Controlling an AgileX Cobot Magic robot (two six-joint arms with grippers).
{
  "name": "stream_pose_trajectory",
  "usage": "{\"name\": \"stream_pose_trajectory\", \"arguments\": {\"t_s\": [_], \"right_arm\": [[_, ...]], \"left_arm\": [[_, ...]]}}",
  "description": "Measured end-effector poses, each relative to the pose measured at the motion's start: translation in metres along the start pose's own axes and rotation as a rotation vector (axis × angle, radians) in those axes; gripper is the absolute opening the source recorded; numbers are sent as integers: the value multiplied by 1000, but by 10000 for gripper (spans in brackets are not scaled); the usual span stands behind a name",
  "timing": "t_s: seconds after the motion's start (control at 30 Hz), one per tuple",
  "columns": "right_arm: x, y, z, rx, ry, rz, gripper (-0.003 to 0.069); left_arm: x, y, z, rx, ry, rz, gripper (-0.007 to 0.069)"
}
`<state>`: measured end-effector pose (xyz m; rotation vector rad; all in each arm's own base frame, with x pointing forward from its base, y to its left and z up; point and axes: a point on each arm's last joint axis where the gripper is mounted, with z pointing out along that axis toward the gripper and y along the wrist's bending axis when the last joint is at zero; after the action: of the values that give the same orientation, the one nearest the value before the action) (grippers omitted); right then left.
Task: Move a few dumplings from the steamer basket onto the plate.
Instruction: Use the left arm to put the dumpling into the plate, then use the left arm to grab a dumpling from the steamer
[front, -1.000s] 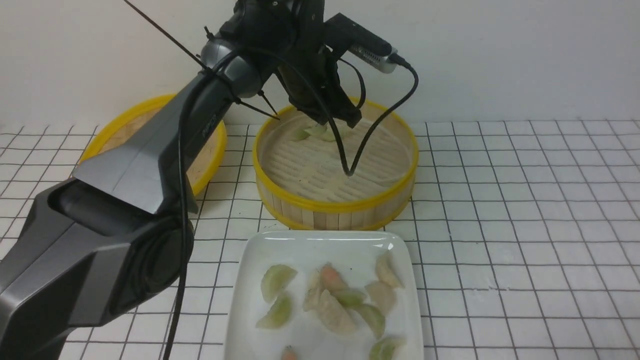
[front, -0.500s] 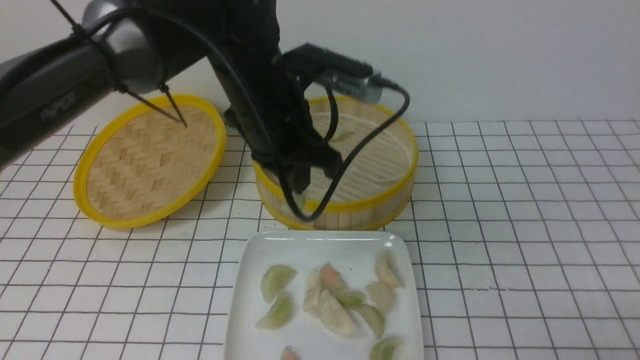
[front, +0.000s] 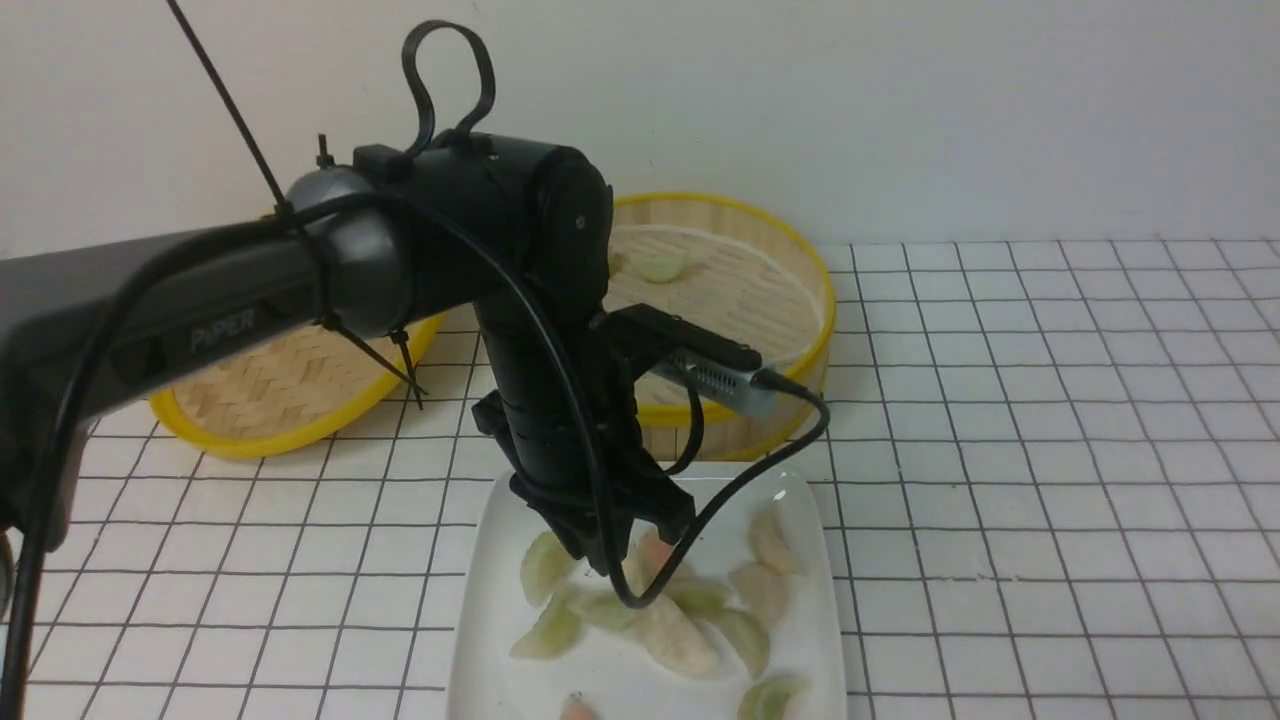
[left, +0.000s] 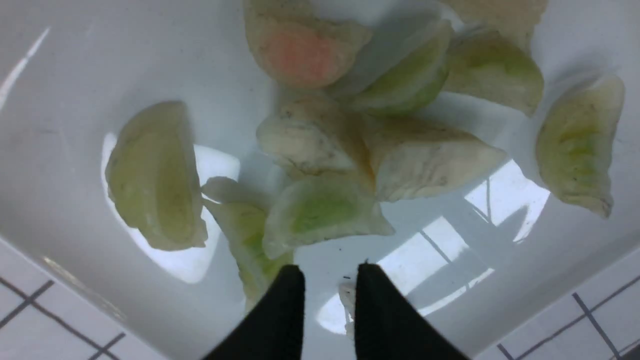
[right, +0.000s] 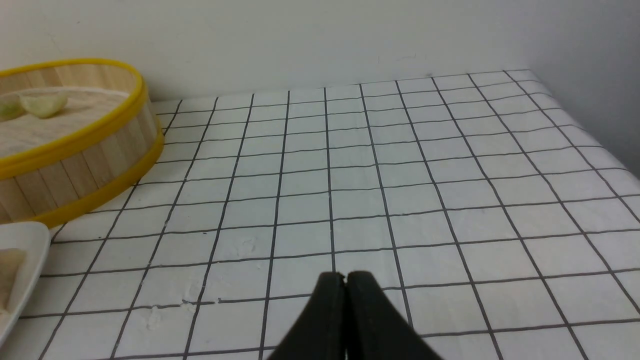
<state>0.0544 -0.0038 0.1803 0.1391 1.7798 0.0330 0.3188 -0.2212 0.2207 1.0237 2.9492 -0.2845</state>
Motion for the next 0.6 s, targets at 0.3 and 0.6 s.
{"name": "stream_pose_trajectory", "arguments": {"t_s": [0.3,0.6], "right_arm": [[0,0,0,0,0,0,-10],[0,0,0,0,0,0,-10]], "left_arm": [[-50,41,-59,-50,-343,-170,227],[-118,125,-53,-97,-519,-260,176]]}}
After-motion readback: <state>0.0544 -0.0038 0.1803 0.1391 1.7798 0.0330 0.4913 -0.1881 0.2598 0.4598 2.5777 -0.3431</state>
